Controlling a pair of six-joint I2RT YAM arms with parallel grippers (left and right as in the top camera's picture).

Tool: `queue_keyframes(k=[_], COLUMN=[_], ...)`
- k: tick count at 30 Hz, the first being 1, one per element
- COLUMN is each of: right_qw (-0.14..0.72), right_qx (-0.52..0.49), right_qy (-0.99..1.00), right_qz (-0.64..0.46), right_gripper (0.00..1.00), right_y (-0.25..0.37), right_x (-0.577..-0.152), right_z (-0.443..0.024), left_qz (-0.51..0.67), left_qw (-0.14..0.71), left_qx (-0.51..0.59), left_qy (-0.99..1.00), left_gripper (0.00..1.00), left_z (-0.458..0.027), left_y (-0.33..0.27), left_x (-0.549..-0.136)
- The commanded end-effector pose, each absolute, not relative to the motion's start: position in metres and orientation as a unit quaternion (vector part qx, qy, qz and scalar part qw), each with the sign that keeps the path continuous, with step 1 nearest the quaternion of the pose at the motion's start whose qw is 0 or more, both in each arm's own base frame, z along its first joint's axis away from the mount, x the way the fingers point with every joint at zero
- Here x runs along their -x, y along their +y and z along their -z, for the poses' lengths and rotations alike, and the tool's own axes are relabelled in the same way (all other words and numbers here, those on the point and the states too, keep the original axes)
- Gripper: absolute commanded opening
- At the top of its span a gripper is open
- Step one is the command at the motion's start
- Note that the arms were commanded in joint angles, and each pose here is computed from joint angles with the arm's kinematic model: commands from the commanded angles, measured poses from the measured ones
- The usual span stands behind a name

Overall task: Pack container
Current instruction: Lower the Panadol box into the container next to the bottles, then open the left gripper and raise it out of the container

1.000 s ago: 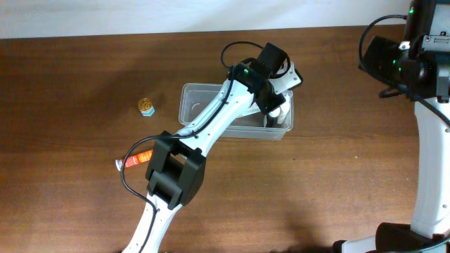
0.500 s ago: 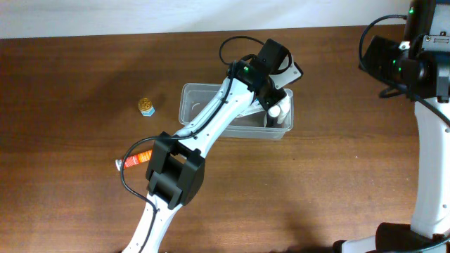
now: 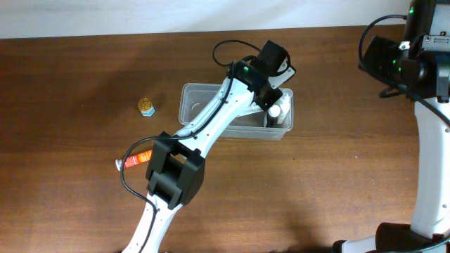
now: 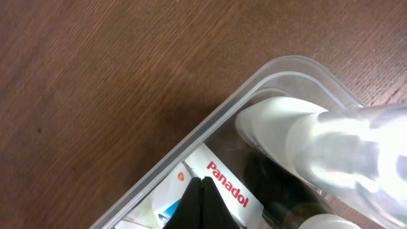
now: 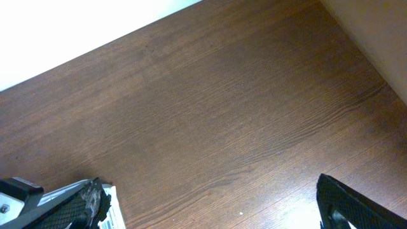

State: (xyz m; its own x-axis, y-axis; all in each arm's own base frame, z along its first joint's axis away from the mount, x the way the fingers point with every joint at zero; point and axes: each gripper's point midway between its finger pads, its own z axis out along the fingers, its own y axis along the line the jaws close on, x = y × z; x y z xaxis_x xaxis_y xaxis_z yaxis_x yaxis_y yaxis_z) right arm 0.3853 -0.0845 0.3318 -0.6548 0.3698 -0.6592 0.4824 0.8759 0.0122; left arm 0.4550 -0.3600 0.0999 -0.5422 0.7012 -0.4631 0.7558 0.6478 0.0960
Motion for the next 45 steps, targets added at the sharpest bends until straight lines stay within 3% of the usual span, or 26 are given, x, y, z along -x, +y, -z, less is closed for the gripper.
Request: queue_keyframes(k=[1, 19, 26, 30, 35, 45], right_qw=[0.35, 0.35, 0.35, 0.35, 0.35, 0.35], right_qx=[-0.24, -0.241, -0.24, -0.24, -0.24, -0.24], right_qy=[0.901, 0.901, 0.901, 0.901, 0.901, 0.901], right_qz=[0.091, 0.091, 0.091, 0.091, 0.091, 0.091], right_gripper=[0.98, 0.98, 0.98, 0.98, 0.98, 0.98], right_y=[-0.089, -0.089, -0.089, -0.089, -0.089, -0.089], right_x=[-0.385, -0.385, -0.385, -0.385, -0.385, -0.385], right_z=[-0.337, -0.337, -0.337, -0.337, -0.337, -0.337], left_qz=[0.058, 0.06, 0.063, 0.004, -0.057, -0.046], left_qw=[0.232, 0.242, 0.299, 0.329, 0.319, 0.222], left_qx=[-0.385, -0.384, -0.372, -0.347, -0.293, -0.176], left_qy=[0.891, 0.889, 0.876, 0.878, 0.9, 0.958], left_gripper=[0.01, 0.01, 0.01, 0.02, 0.24, 0.46], left_z=[-0.093, -0.095, -0.162, -0.203, -0.228, -0.206], left_y=[-0.36, -0.363, -0.366, -0.341, -0.281, -0.157], left_x=[-0.458, -0.463, -0.478, -0.487, -0.494, -0.507])
